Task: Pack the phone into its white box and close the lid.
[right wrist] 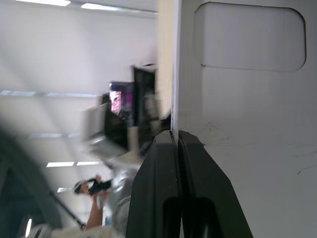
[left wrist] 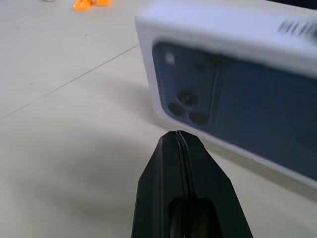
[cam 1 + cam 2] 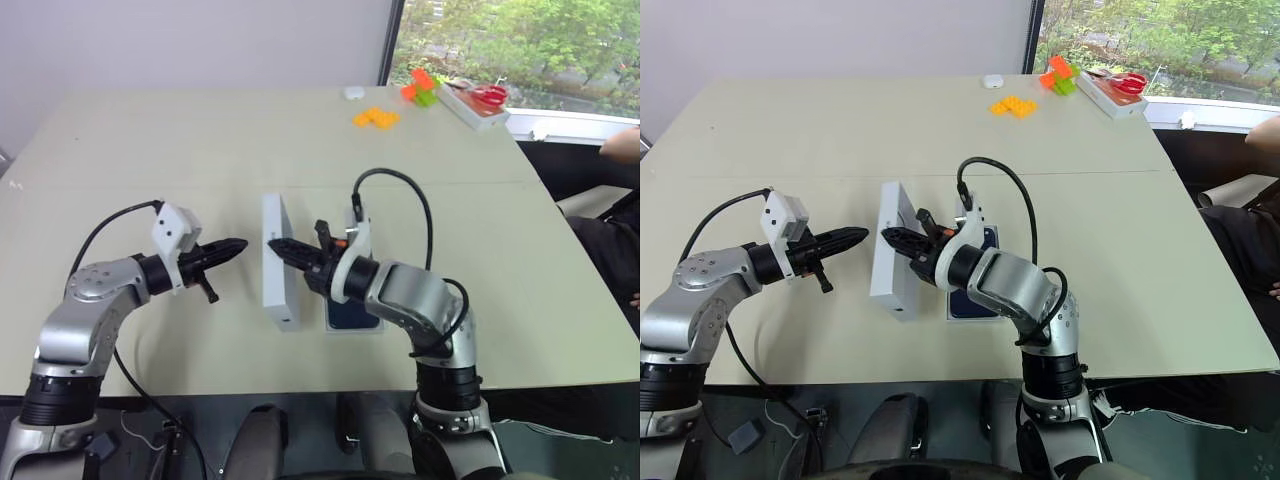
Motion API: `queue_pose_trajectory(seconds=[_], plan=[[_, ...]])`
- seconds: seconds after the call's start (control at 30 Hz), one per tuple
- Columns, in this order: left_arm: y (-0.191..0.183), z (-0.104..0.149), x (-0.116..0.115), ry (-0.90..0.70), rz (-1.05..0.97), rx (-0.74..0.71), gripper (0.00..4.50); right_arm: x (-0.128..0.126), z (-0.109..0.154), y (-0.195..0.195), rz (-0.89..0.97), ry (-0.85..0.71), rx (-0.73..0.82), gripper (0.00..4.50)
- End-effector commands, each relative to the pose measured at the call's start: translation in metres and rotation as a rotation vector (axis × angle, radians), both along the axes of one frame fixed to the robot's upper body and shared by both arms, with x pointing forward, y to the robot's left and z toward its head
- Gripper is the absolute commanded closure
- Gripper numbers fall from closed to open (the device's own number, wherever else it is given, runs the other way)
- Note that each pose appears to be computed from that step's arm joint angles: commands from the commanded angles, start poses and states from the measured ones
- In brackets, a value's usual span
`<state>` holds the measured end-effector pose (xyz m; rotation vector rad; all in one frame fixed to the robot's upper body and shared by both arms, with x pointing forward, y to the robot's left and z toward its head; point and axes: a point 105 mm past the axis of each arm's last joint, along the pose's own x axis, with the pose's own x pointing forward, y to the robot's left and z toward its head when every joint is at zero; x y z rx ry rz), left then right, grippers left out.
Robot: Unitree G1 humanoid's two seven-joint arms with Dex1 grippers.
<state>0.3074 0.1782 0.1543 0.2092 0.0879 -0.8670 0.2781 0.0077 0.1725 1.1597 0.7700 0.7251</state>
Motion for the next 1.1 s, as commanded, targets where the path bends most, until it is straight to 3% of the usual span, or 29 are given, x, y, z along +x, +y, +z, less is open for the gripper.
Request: queue_pose_trajectory(seconds=[0.03,0.1,0.2,0.37,0.4,0.5,0.57,0.8,1.1], plan=[[-0.012,0.005,-0.003,-0.022,-0.04,-0.002,4.5,0.001,0.0,-0.005,-0.014,0.014,-0.01,4.46],[-0.018,0.004,-0.003,-0.021,-0.059,-0.008,4.5,0.002,-0.005,-0.008,-0.024,0.037,-0.029,4.46],[-0.033,0.005,-0.004,-0.024,-0.097,-0.031,4.5,0.007,-0.001,-0.015,-0.048,0.019,-0.03,3.64],[-0.049,0.003,-0.003,-0.025,-0.132,-0.043,4.5,0.012,0.004,-0.03,-0.066,-0.059,-0.093,1.12],[-0.054,0.002,-0.003,-0.027,-0.142,-0.046,4.5,0.011,0.005,-0.038,-0.042,-0.144,-0.183,0.63],[-0.067,0.004,-0.004,-0.035,-0.173,-0.069,4.5,0.011,0.004,-0.068,0.02,-0.397,-0.463,0.63],[-0.072,0.005,-0.005,-0.037,-0.185,-0.078,4.5,0.013,0.005,-0.083,0.037,-0.477,-0.555,0.63],[-0.105,0.002,-0.014,-0.029,-0.288,-0.097,4.5,0.031,-0.001,-0.138,-0.006,-0.593,-0.809,0.63],[-0.128,0.013,-0.012,-0.043,-0.299,-0.178,4.5,0.039,-0.002,-0.16,0.064,-0.728,-1.036,0.63]])
